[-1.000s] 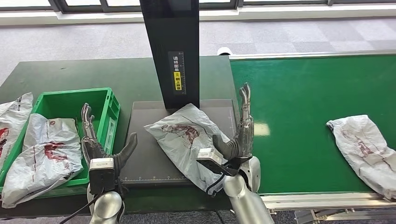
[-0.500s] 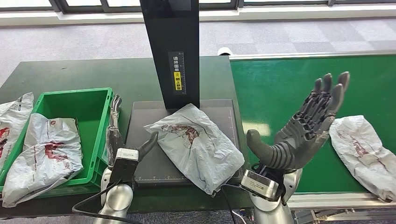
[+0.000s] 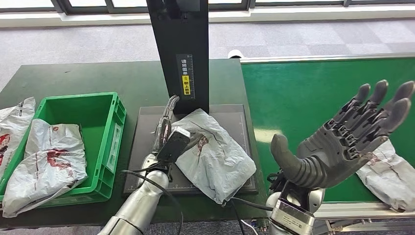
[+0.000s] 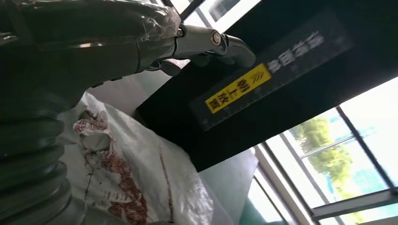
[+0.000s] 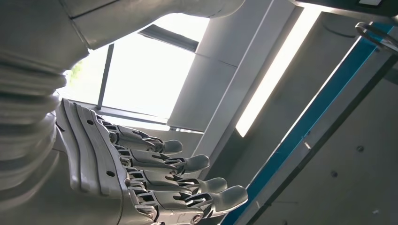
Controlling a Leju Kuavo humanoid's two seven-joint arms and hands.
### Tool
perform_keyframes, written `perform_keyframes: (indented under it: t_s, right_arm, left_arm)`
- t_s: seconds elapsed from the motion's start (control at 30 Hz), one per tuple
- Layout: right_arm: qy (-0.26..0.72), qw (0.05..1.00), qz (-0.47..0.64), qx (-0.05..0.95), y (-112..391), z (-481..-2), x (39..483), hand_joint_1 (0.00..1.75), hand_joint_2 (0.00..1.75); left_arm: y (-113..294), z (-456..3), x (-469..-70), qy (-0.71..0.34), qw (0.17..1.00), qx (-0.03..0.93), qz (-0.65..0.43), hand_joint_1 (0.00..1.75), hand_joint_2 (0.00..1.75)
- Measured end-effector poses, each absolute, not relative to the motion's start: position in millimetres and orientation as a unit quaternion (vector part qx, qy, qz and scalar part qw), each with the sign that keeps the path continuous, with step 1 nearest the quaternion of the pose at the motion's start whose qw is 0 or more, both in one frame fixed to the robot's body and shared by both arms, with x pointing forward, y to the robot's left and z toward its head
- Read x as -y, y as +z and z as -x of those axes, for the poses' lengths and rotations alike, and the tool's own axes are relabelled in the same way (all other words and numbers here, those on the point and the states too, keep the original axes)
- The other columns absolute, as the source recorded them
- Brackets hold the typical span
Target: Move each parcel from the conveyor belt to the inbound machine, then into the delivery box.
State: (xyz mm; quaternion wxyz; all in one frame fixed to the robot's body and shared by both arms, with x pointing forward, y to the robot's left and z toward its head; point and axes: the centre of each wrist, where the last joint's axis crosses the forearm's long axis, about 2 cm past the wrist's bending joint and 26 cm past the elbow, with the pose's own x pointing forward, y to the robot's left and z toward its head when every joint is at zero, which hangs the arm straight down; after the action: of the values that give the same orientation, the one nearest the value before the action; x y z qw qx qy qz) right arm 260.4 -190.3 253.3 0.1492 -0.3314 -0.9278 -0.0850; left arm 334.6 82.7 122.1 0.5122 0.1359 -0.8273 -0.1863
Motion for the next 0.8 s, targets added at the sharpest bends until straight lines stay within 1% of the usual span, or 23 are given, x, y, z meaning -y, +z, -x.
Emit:
perform_keyframes:
  t_s: [0.3,0.4,0.53,0.7,0.73,0.8]
  right_arm:
    - [-0.084,0.147,0.325,0.930,255,-260,187,0.00,1.75]
    - [-0.084,0.147,0.325,0.931,255,-260,187,0.00,1.75]
    - [-0.084,0.147,0.325,0.931,255,-260,187,0.00,1.75]
    - [-0.084,0.147,0.325,0.931,255,-260,187,0.00,1.75]
    - [-0.084,0.147,0.325,0.931,255,-260,187,0.00,1.75]
    - [-0.084,0.148,0.324,0.931,254,-260,187,0.00,1.75]
  left_arm:
    - [97,-330,-74,-0.272,0.566,0.762,-0.157,0.00,1.75]
    - [93,-328,-72,-0.304,0.569,0.737,-0.200,0.00,1.75]
    - [85,-321,-69,-0.366,0.579,0.674,-0.276,0.00,1.75]
    - [82,-319,-68,-0.389,0.577,0.657,-0.290,0.00,1.75]
    - [82,-319,-69,-0.391,0.577,0.655,-0.290,0.05,1.75]
    - [80,-319,-69,-0.408,0.576,0.645,-0.292,0.93,1.75]
